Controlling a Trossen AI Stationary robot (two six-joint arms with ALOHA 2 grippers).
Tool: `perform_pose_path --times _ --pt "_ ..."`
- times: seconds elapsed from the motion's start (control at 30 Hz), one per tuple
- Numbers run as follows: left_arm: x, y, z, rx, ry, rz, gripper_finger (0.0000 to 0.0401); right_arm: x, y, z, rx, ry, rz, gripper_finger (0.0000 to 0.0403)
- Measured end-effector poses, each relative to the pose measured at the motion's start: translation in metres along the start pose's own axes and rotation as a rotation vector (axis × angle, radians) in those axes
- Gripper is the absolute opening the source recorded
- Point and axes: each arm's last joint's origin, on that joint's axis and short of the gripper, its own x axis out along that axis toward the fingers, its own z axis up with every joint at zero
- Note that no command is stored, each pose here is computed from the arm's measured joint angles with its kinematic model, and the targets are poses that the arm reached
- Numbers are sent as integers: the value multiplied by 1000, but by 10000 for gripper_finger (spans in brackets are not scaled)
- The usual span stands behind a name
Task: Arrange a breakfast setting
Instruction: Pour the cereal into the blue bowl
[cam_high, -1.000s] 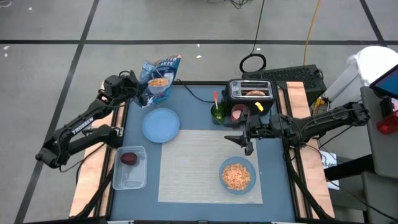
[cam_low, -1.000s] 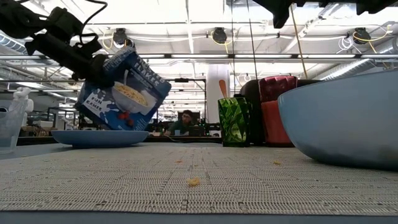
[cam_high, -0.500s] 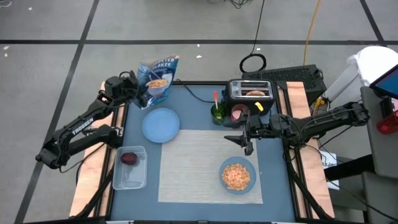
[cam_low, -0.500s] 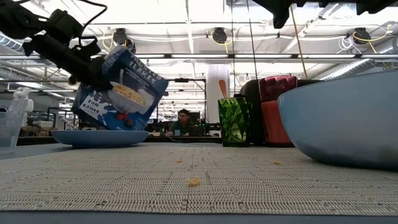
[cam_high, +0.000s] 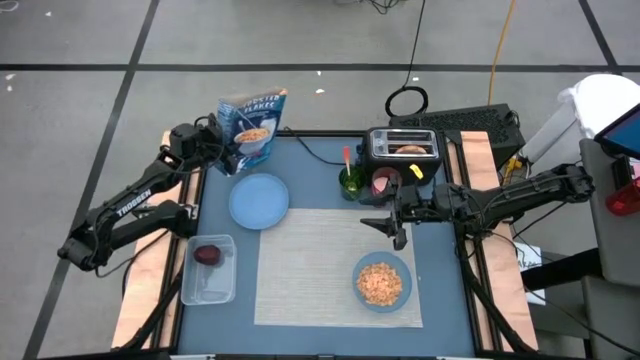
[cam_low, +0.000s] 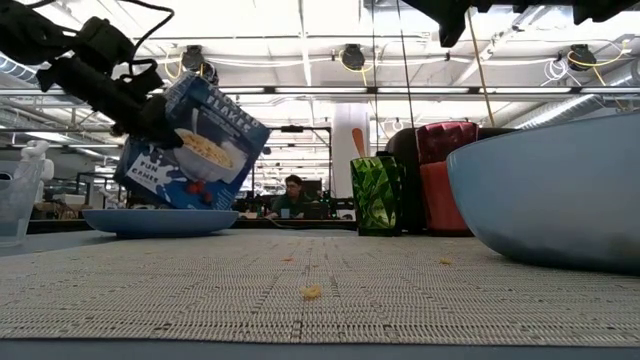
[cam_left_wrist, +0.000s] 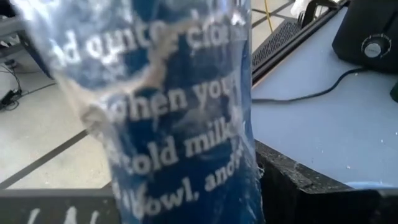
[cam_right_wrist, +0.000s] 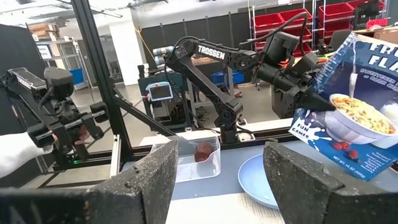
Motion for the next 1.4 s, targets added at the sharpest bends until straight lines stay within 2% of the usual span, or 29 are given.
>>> perform_pose_path --times 0.17,0.4,0.53,0.7,0.93,1.17,1.3,1.4 --pt "0 0 1 12 -12 0 148 0 0 0 0 0 0 226" --pt "0 0 1 12 -12 0 47 0 0 0 -3 0 0 226" --pt "0 0 1 5 -16 0 10 0 0 0 -3 0 -2 226" --pt "1 -2 5 1 -54 -50 5 0 -1 0 -12 -1 -3 226" --pt "15 -7 20 94 -210 -107 4 0 -1 0 -18 -1 -4 226" --pt "47 -9 8 86 -123 -135 3 0 -1 0 -11 -1 -4 226" --pt "54 -7 4 98 -87 -104 7 0 0 0 -3 -1 -4 226" --pt "55 -7 2 110 -62 -82 25 0 0 0 -3 -1 -4 226"
